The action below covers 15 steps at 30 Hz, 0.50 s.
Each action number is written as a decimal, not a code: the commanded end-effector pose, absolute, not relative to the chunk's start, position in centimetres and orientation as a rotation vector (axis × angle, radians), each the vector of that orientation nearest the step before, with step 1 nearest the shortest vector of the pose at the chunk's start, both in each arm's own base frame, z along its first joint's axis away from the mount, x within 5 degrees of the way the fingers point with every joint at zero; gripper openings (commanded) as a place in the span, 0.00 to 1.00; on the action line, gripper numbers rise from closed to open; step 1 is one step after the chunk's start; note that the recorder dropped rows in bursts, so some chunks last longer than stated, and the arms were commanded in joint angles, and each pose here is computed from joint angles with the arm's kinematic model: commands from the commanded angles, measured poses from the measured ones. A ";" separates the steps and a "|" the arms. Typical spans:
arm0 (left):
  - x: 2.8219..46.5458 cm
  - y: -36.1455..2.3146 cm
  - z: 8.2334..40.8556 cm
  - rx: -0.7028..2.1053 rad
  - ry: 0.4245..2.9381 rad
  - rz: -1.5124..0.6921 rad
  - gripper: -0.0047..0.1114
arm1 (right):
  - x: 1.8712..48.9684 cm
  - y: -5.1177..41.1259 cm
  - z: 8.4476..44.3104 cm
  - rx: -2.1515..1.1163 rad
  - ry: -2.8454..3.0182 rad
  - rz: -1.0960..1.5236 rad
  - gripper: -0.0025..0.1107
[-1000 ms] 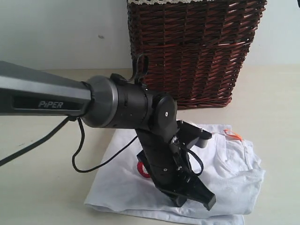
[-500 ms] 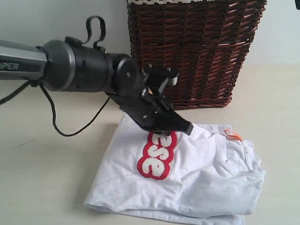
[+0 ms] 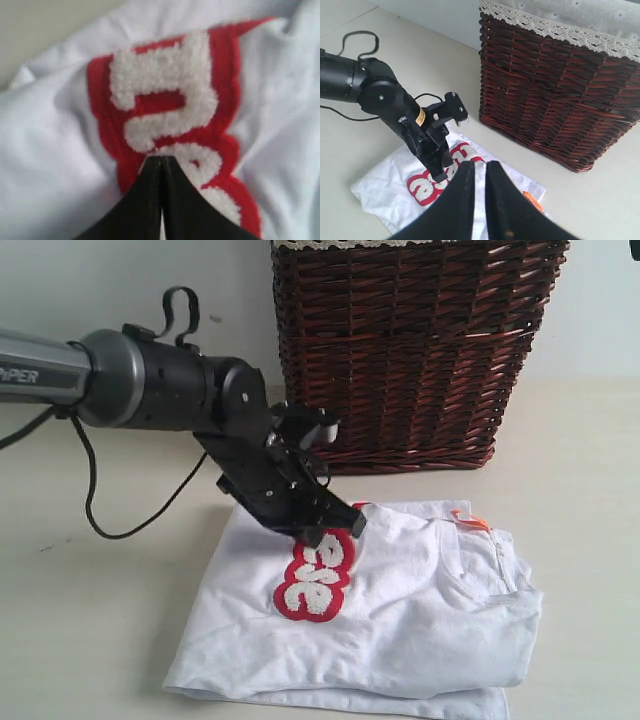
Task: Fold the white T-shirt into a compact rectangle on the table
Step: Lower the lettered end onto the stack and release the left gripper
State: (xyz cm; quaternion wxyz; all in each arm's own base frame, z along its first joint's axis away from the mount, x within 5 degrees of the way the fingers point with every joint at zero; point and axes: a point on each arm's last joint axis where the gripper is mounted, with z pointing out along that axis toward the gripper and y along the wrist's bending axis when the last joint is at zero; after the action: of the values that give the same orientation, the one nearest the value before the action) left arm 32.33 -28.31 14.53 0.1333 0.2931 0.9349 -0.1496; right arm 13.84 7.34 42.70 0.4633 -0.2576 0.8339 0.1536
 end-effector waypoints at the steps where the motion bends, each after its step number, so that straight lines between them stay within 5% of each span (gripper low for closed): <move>1: 30.9 -31.4 17.6 0.910 2.488 -0.635 0.04 | 14.0 7.3 42.6 -0.622 2.046 0.379 0.10; 8: 29.3 -34.4 13.7 1.055 2.515 -0.624 0.04 | 14.0 7.3 42.6 -0.621 2.045 0.382 0.10; 15: 30.9 -33.1 12.8 1.045 2.642 -0.562 0.04 | 14.0 7.3 42.6 -0.621 2.045 0.382 0.10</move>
State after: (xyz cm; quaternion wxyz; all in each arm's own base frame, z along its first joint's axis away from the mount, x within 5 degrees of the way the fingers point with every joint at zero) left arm 30.16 -33.66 11.94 0.1184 0.3651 0.9021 -0.1970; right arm 13.83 7.37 42.71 0.4631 -0.2573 0.8338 0.1554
